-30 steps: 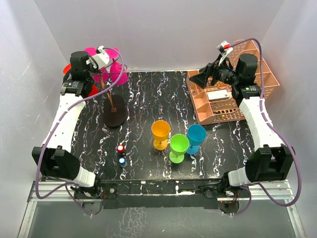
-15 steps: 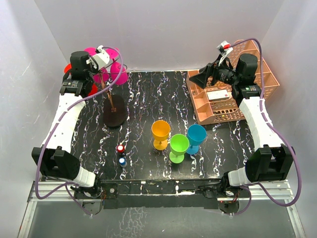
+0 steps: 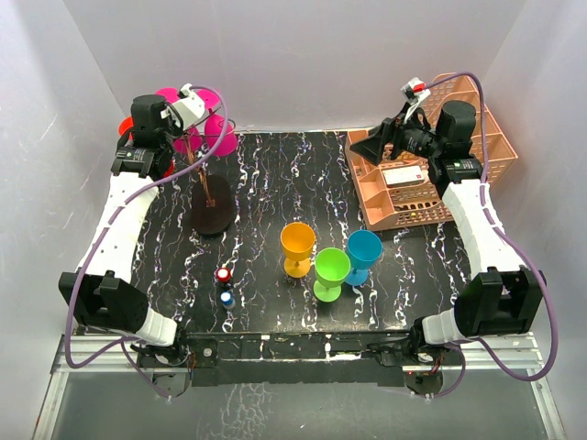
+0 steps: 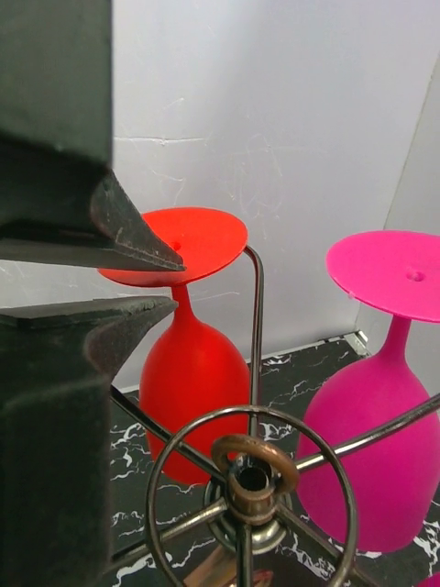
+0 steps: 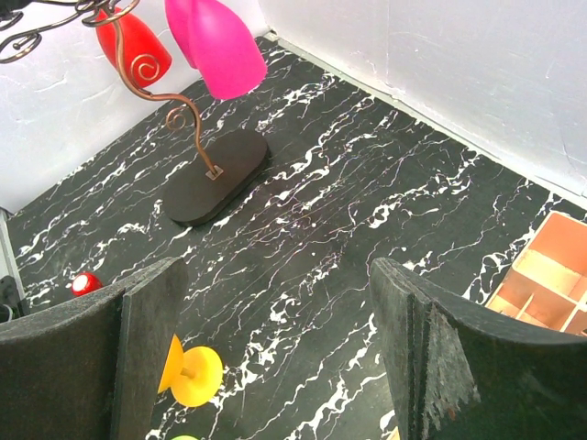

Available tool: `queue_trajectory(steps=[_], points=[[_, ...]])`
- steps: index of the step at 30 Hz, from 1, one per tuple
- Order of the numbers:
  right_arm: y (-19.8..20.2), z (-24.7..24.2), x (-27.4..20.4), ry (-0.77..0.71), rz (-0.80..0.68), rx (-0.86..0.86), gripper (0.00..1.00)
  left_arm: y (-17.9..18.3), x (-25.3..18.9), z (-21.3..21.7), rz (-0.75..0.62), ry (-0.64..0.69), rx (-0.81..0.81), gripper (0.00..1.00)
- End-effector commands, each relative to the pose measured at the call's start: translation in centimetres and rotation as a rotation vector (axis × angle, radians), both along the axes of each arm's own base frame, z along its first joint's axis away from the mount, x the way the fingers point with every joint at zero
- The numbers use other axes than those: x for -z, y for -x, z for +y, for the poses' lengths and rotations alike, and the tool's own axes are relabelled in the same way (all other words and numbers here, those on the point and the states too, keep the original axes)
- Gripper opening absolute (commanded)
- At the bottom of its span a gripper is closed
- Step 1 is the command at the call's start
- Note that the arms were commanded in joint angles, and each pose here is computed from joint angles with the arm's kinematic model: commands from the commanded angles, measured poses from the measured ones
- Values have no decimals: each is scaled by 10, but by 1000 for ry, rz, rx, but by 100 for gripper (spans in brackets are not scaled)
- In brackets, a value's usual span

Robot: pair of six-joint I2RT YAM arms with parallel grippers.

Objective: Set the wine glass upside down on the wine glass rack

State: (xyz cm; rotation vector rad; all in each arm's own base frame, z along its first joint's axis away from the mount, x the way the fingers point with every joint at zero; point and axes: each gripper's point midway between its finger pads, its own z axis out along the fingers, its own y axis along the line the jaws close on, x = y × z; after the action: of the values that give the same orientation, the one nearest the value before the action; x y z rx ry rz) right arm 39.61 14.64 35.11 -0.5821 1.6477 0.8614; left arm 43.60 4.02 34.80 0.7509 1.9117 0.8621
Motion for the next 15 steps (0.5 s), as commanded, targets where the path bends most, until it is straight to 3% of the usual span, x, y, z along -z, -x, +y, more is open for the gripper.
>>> queue_trajectory(steps=[1, 7, 15], points=[[-2, -1, -14, -4, -69, -5, 88, 11, -31, -6, -77, 38, 21, 19], [-3, -1, -15, -3, -71, -3, 88, 15, -37, -8, -93, 60, 33, 25], [-7, -5, -16, 30, -73, 15, 88, 22, -59, -17, -174, 150, 57, 41]])
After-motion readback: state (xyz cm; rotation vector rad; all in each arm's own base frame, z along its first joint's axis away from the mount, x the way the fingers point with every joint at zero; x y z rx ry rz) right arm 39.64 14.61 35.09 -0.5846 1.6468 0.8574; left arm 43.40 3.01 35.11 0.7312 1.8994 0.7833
